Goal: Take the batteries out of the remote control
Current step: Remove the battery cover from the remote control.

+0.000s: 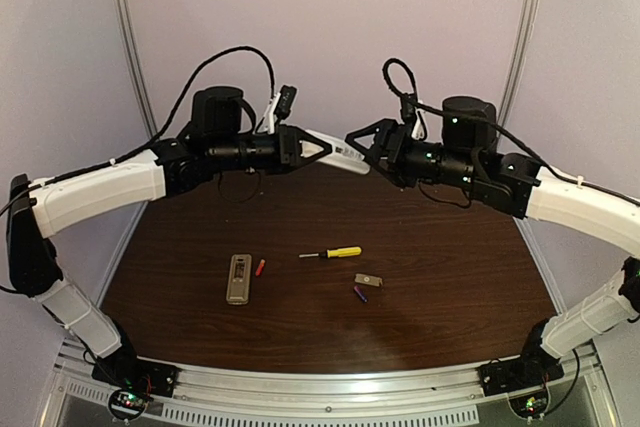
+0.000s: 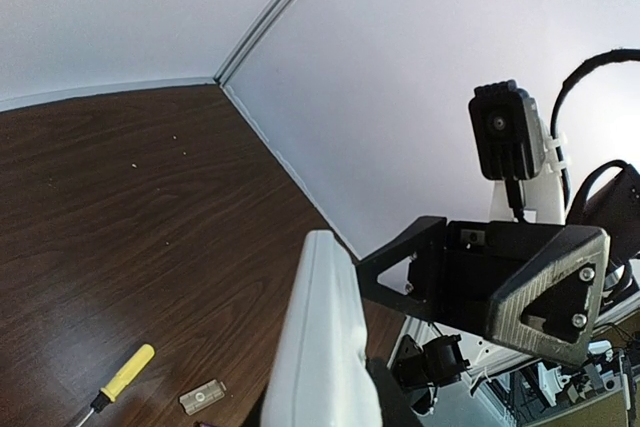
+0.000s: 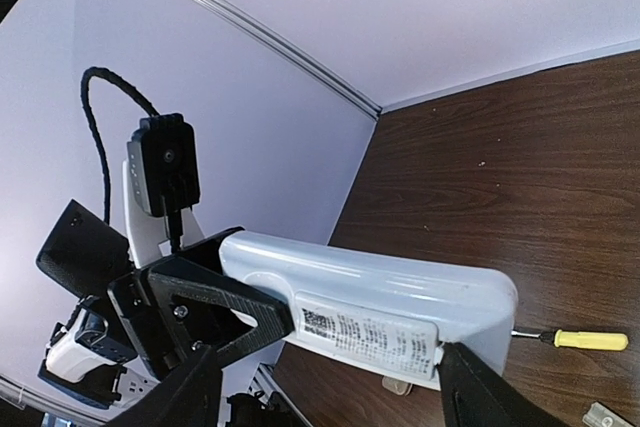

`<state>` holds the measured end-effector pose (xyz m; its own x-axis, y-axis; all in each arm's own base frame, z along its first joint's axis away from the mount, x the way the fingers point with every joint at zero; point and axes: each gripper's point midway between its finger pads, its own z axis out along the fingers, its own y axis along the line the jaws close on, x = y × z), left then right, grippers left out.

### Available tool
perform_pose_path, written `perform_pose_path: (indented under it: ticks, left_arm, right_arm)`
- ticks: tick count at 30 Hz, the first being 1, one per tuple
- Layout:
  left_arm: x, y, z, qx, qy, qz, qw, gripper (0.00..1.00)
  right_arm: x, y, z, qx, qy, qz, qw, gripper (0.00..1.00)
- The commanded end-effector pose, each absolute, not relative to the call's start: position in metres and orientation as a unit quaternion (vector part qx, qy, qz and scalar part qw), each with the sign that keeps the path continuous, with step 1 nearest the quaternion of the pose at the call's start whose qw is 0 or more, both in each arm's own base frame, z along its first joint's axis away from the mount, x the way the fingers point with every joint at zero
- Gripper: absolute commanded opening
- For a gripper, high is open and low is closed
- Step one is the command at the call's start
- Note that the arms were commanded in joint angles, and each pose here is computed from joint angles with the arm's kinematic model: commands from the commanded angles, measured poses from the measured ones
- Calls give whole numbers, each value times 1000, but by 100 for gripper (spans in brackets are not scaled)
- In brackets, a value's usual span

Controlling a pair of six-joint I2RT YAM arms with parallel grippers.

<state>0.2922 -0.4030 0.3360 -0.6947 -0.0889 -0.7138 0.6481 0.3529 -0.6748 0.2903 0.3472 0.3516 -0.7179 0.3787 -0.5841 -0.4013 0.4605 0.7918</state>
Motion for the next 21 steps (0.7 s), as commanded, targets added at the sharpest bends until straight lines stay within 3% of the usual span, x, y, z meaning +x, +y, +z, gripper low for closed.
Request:
perform_pose_path:
  ticks: [1, 21]
  left_arm:
    - [235, -426, 399, 290, 646, -620, 337, 0]
    - [227, -425, 403, 302, 636, -631, 327, 0]
  right_arm:
    - [262, 373, 376, -76, 723, 591, 350, 76]
    - [242, 373, 393, -120, 676, 645, 336, 76]
